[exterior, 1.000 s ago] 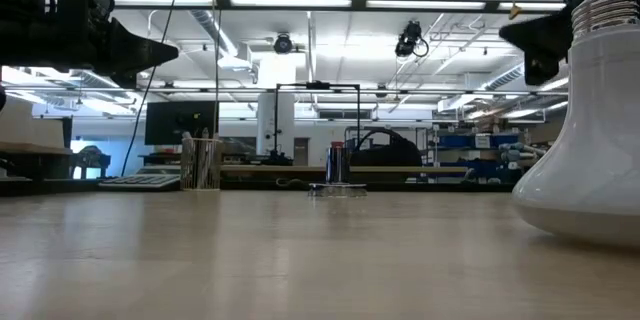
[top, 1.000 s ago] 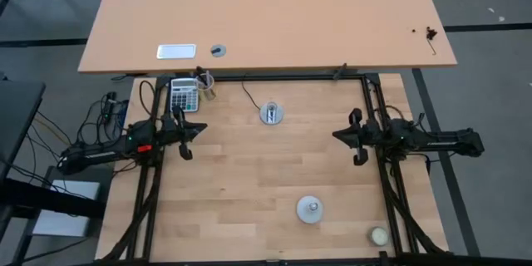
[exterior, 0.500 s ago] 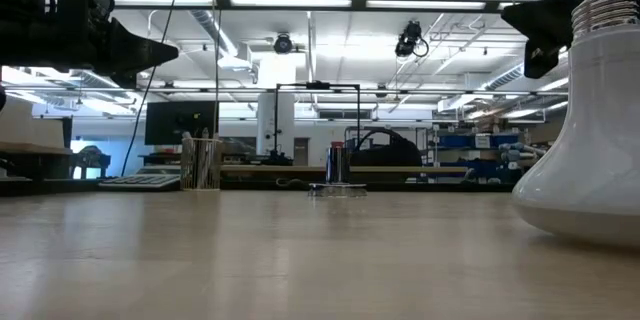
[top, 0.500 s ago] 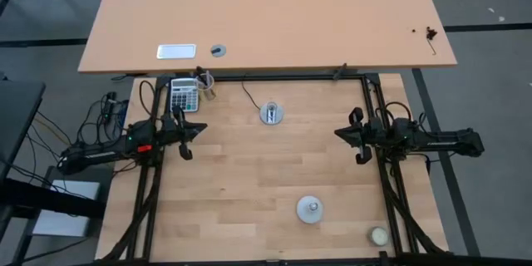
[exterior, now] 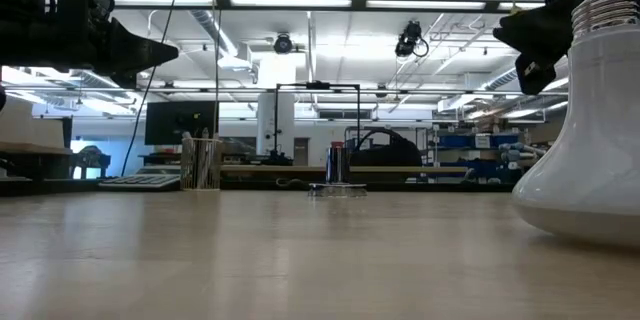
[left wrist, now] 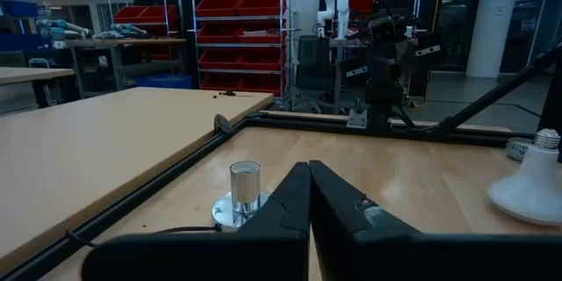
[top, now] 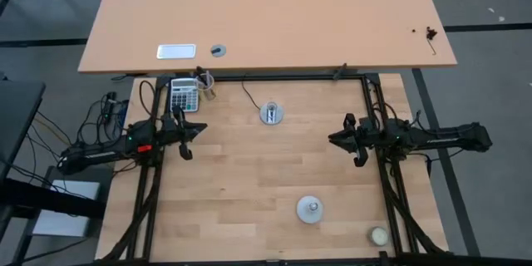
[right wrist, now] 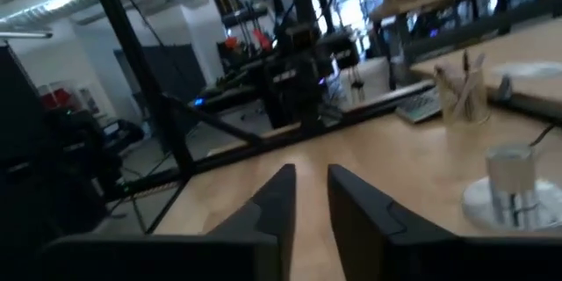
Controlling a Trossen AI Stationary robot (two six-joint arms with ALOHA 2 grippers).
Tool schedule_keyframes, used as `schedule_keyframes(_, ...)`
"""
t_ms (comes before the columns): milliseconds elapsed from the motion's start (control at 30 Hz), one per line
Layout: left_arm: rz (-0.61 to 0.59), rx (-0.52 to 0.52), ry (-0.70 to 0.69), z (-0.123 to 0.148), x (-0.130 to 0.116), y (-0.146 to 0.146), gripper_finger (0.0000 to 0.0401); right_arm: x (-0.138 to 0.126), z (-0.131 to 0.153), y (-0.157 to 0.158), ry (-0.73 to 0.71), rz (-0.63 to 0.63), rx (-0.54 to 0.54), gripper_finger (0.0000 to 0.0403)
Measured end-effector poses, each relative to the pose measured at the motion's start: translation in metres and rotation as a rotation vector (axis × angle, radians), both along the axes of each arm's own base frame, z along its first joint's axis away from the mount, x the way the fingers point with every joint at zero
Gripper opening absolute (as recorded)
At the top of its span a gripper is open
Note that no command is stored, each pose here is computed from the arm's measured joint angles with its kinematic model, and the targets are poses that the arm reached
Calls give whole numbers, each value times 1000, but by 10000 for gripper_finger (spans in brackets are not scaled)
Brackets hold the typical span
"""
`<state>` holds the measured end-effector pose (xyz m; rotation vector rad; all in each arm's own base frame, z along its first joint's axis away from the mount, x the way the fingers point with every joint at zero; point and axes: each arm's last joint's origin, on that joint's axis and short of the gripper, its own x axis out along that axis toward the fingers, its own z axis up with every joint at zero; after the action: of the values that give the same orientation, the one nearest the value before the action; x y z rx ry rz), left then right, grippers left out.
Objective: Screw lightbulb
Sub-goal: Insert the white lightbulb on the silver lamp
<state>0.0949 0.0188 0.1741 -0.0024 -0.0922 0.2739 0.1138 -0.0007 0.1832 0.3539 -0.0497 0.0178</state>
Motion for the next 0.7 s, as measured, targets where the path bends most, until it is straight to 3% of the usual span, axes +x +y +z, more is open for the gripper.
schedule_keyframes(167,1,0,0,0,0,0,8,9,11,5,115,46,57,145)
schedule_keyframes(367,1,0,0,0,0,0,8,21,30,18,228,139,51,195)
schedule_keyframes(567,1,0,0,0,0,0,8,35,46,44,312,258,36,227)
schedule_keyframes(700,0,0,0,0,0,0,8,45,41,66,406,284,38,235)
